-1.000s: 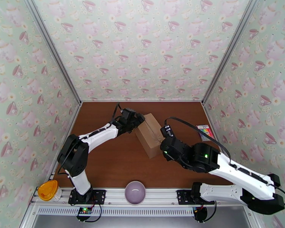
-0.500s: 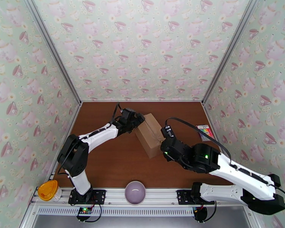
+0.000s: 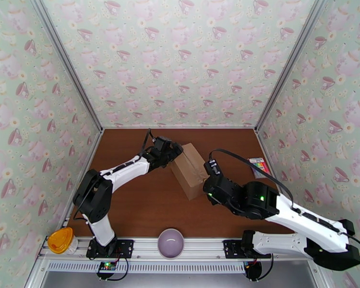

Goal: Unpack the express box

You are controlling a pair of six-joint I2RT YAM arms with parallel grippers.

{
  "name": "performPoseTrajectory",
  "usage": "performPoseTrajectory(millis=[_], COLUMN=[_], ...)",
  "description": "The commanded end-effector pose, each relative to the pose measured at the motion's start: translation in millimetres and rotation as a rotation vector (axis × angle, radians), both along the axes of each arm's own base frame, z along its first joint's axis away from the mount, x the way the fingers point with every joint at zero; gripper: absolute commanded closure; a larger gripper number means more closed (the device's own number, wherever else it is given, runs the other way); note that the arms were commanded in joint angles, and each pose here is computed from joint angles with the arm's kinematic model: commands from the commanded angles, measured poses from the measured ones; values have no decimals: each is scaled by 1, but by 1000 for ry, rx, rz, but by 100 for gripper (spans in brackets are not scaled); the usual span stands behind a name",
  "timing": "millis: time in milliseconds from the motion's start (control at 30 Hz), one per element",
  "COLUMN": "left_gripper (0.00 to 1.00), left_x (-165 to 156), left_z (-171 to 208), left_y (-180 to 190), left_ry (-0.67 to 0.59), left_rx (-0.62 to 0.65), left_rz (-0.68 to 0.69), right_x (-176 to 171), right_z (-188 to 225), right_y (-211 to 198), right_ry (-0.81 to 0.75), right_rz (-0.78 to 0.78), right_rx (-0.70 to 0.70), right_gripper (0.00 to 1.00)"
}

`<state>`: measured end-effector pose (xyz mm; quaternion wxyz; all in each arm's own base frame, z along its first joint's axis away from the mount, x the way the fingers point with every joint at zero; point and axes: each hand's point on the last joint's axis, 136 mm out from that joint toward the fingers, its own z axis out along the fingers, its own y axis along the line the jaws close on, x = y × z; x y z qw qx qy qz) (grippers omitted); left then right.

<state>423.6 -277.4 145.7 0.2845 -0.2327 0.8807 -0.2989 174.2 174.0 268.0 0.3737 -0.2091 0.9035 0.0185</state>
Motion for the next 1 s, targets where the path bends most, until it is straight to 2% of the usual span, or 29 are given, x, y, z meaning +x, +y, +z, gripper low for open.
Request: performPoseTrajectory(millis=[0,167,467,967], left_gripper=[4,4,4,3], left_x=[0,1,-1,-9], left_z=[-42,-30,25,70], left_y=[43,41,37,41], left_ry=[102,74,-47,-149], left_rx=[160,166,211,198], left_rz=[114,103,72,43], right_x=[-14,-12,-6,5], right_z=[-4,9,24,45], right_y=[-21,-25,-29,-28], right_ry=[56,22,-20,-87], right_rz=[1,-13,-56,-98], right_rx=[-60,-31,-7,93], right_gripper=[100,100,100,100])
